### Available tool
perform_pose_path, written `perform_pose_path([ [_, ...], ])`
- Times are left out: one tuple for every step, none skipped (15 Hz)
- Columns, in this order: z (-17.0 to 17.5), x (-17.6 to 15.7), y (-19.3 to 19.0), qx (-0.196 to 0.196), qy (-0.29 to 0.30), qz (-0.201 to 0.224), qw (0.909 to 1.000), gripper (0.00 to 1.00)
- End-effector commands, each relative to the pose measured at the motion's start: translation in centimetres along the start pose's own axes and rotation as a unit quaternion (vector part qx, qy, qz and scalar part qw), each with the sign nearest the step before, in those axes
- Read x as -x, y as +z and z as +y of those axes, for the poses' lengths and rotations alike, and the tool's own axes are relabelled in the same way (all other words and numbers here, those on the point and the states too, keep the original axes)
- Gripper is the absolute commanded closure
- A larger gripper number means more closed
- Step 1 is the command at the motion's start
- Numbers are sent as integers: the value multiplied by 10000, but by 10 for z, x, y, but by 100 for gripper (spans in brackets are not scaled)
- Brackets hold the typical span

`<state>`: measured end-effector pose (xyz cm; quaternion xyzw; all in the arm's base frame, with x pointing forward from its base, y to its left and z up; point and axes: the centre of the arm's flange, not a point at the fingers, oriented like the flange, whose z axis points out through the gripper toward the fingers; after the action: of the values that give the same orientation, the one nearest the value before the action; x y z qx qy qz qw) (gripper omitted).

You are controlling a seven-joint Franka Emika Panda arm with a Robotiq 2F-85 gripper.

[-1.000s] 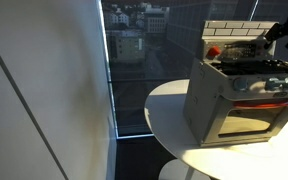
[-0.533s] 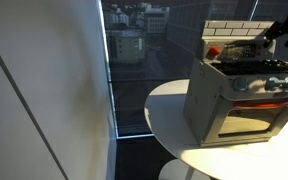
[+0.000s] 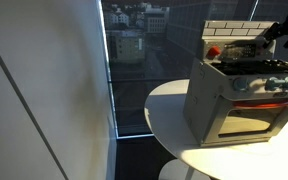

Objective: Press the top right button orange on the stove

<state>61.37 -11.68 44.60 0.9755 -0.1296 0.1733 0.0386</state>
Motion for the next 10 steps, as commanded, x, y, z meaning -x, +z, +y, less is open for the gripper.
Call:
perform_pose_path([
  [2, -11, 1, -66, -53, 64, 9999, 0],
  [2, -11, 2, -64, -58, 64, 9999, 0],
  [2, -11, 3, -60, -64, 65, 9999, 0],
  [2, -11, 4, -58, -62, 65, 9999, 0],
  [2, -11, 4, -57, -63, 67, 9999, 0],
  [2, -12, 5, -57, -66, 69, 9999, 0],
  [2, -12, 6, -55, -68, 74, 9999, 0],
  [2, -12, 6, -54, -68, 80, 9999, 0],
  [2, -13, 7, -53, -67, 87, 9999, 0],
  [3, -13, 7, -54, -66, 91, 9999, 0],
])
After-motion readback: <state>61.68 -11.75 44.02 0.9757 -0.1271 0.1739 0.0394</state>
